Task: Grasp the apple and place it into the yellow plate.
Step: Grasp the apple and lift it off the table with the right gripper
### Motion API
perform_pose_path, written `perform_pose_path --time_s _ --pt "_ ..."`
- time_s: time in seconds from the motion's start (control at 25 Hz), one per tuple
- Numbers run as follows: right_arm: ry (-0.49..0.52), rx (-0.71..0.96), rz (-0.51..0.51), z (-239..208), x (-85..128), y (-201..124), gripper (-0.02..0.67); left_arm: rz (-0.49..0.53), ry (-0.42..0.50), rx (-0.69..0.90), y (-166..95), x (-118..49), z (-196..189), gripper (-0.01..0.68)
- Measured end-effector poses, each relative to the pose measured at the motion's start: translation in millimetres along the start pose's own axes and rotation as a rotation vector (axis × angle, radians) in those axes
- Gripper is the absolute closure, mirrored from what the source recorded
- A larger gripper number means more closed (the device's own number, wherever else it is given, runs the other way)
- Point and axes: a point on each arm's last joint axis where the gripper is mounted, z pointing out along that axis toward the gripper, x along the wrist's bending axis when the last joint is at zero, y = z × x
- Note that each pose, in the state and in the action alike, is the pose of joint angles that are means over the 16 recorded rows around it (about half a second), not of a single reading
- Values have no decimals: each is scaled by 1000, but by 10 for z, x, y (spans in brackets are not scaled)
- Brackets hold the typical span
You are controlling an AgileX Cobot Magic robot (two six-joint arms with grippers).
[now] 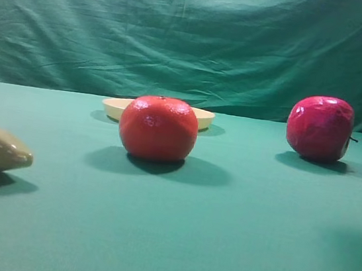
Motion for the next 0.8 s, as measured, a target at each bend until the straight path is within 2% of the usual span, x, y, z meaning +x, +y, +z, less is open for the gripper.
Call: perform_pose_path --time_s 0.24,0.36,0.48,0.8 --pt "-19 77 -4 327 -63 110 106 0 0 0 0 0 0 516" --pt "-37 107 -5 486 -98 122 29 0 0 0 0 0 0 516" --pt "-55 133 -8 654 -131 114 4 0 0 0 0 0 0 516" --pt "-82 168 -12 1000 -185 87 48 0 0 0 0 0 0 516"
